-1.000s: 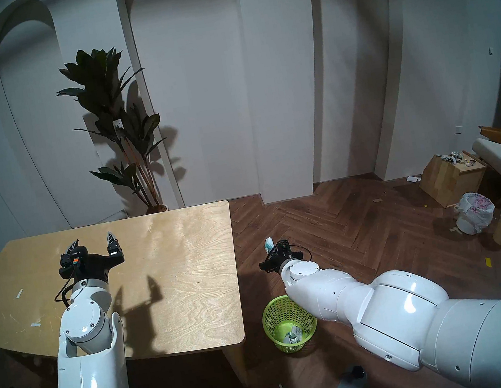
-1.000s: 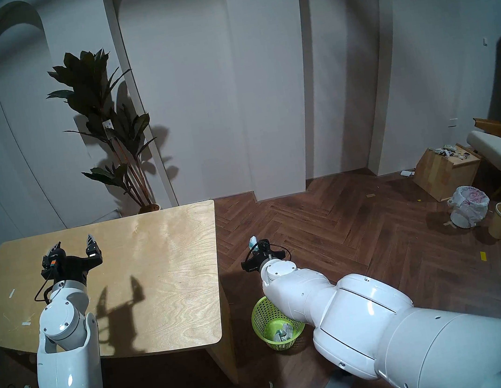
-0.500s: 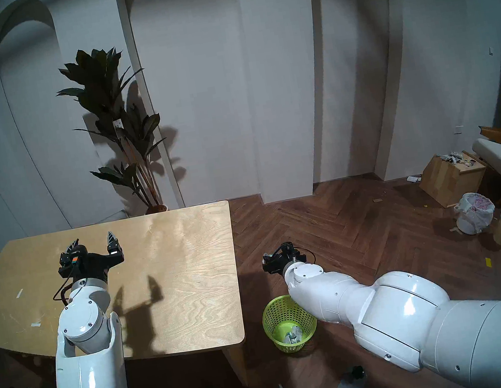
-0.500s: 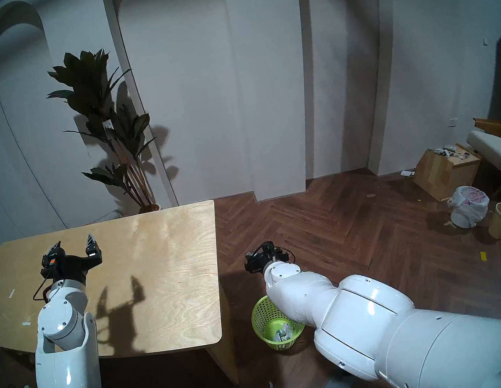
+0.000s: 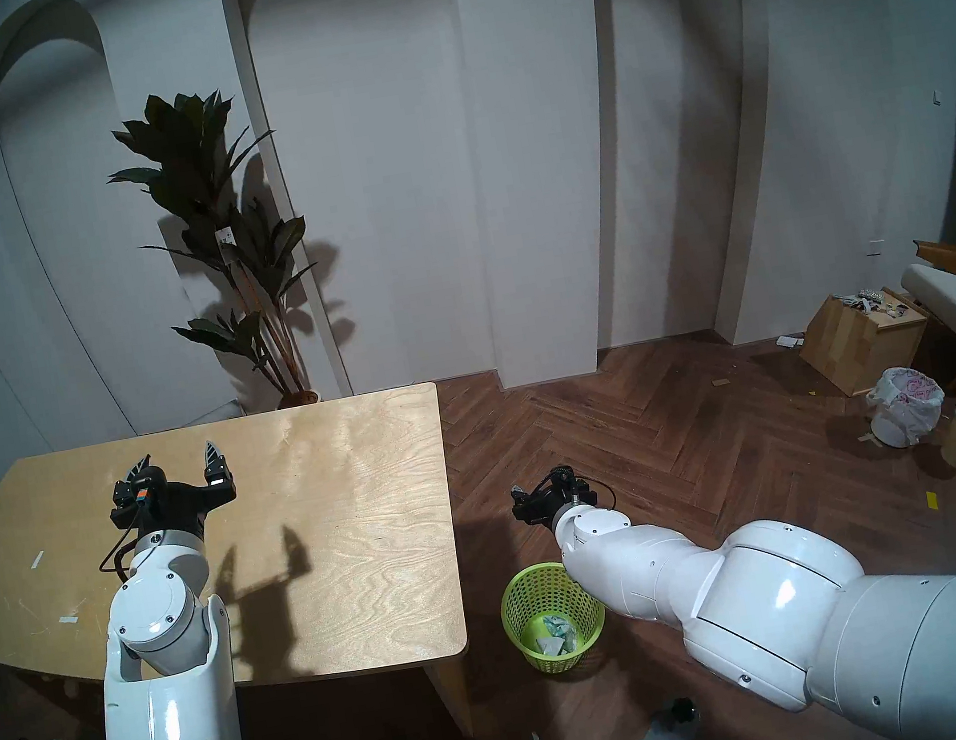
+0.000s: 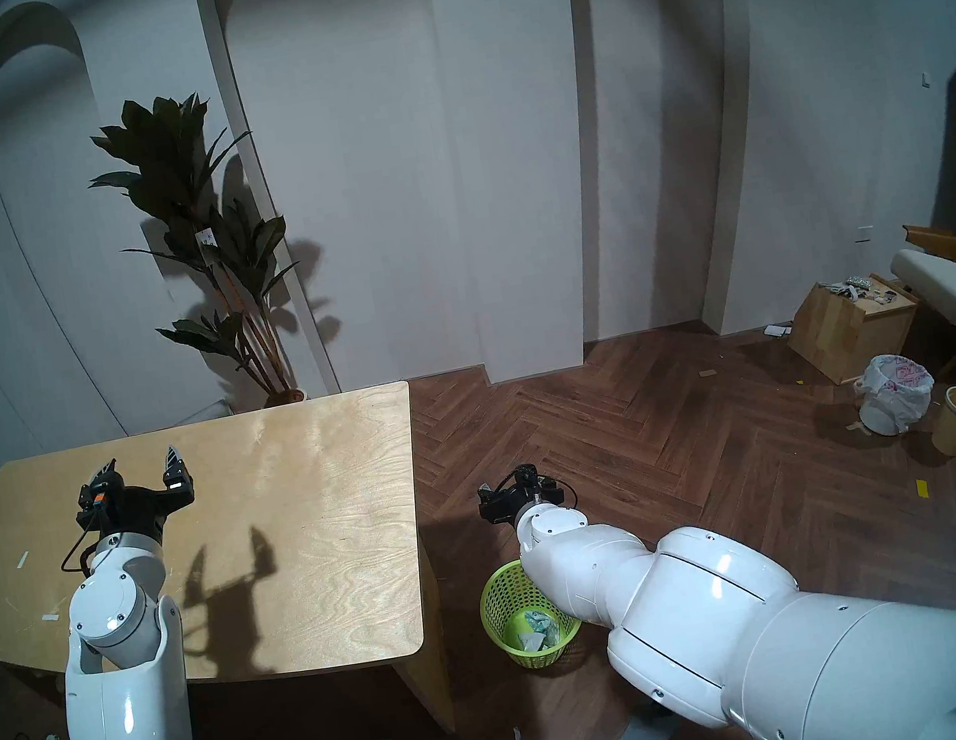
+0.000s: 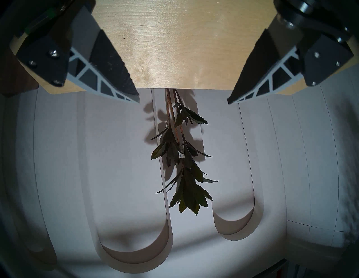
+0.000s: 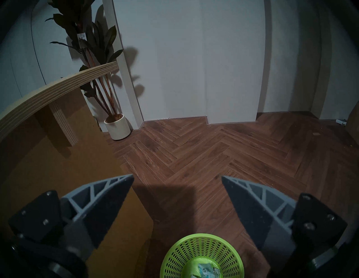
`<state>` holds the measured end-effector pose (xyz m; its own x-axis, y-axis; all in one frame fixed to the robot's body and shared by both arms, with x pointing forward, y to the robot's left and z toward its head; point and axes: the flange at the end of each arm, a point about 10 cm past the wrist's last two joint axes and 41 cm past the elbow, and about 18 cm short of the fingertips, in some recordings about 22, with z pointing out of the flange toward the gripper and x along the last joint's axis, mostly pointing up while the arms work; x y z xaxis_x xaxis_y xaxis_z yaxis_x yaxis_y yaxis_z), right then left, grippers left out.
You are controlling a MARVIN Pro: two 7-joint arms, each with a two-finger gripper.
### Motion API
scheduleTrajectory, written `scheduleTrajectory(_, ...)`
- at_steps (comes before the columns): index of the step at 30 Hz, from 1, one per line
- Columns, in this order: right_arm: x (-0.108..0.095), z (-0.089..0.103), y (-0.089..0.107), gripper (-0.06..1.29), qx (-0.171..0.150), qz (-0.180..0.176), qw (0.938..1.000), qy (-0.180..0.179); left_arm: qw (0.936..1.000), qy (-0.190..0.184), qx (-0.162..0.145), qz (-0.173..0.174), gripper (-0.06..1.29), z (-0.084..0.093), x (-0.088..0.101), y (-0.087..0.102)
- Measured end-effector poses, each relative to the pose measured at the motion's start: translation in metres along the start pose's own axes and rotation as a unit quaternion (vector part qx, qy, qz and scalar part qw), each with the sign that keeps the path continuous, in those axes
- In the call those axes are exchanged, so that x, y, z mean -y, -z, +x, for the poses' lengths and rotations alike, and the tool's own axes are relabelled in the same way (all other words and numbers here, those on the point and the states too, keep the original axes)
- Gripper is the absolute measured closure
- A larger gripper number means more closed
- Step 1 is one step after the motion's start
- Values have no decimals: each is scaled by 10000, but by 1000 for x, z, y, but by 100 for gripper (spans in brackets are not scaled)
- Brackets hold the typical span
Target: Put the trash into the trash bin on the ground
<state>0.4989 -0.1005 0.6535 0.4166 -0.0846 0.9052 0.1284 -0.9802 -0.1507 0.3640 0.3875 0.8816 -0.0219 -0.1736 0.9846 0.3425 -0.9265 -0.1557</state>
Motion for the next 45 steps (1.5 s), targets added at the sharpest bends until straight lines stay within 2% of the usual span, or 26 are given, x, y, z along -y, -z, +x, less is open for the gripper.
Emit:
scheduleTrajectory(5,-5,8,0,3,-289,109,9995,-79,10000,-12,0,-25,1,1,-1,0)
scheduleTrajectory(9,-6,21,0,2,-734,355,9965,-184,9998,8,5,-198,1,1,-12,0)
scheduleTrajectory(12,-6,32,1,2,-1116,563,9918,-257,9991,51,29,-418,1,-1,-28,-3)
scheduleTrajectory(22,-5,55,7,3,-1980,813,9763,-311,9955,156,150,-925,1,-11,-70,-17)
scheduleTrajectory(35,-4,61,21,2,-2717,990,9571,-189,9894,204,255,-1416,1,-20,-118,-39)
scheduleTrajectory(45,-1,62,33,3,-3114,1123,9435,-146,9878,205,218,-1527,1,-21,-132,-53)
